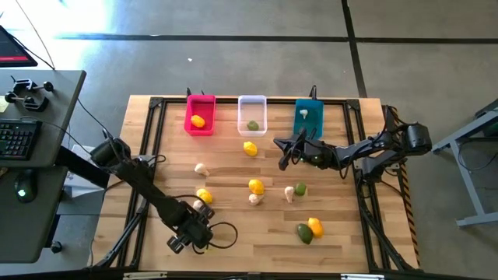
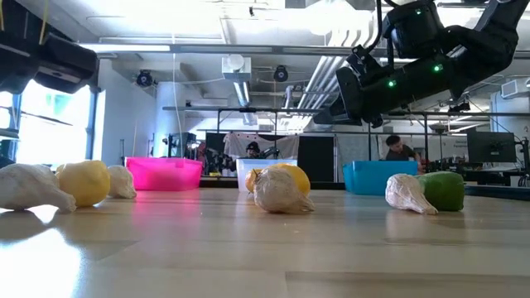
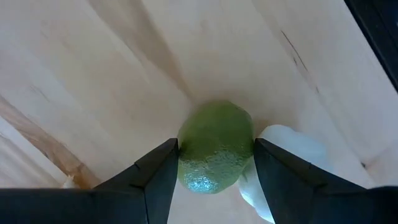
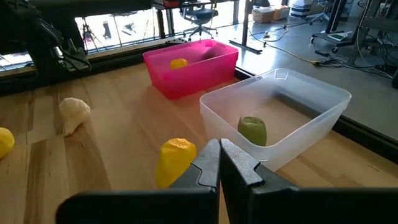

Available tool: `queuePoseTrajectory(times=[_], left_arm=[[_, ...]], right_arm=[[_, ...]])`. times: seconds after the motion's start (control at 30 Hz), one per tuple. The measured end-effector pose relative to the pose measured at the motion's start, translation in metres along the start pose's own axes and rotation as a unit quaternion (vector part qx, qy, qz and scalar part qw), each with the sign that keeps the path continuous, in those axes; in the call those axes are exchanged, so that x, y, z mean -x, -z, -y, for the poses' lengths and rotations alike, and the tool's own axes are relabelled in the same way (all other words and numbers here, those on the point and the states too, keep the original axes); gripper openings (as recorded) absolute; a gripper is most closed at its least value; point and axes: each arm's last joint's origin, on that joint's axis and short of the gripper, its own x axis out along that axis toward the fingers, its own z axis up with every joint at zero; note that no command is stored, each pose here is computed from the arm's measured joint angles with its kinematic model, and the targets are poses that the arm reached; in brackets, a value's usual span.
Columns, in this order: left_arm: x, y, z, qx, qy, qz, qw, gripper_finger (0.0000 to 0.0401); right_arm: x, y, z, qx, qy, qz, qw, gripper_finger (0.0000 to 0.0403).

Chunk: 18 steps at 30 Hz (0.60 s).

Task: Sort produce into baskets
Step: Put the lime into the transparent bin

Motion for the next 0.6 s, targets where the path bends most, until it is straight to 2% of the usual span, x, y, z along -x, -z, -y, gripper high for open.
queuePoseTrajectory(times=[0.33, 0.6], left_arm=[[-0.006, 0.0067, -0.0014, -0.041, -0.014, -0.011, 0.999, 0.0198], [-0.0061, 0.0072, -0.0061, -0.038, -0.031, -0.013, 0.999, 0.0184]], right_arm=[[0.0, 0.0002, 0.0, 0.004, 0.0, -0.001, 1.0, 0.0], [0.0, 0.0002, 0.0, 0.004, 0.0, -0.001, 1.0, 0.0]])
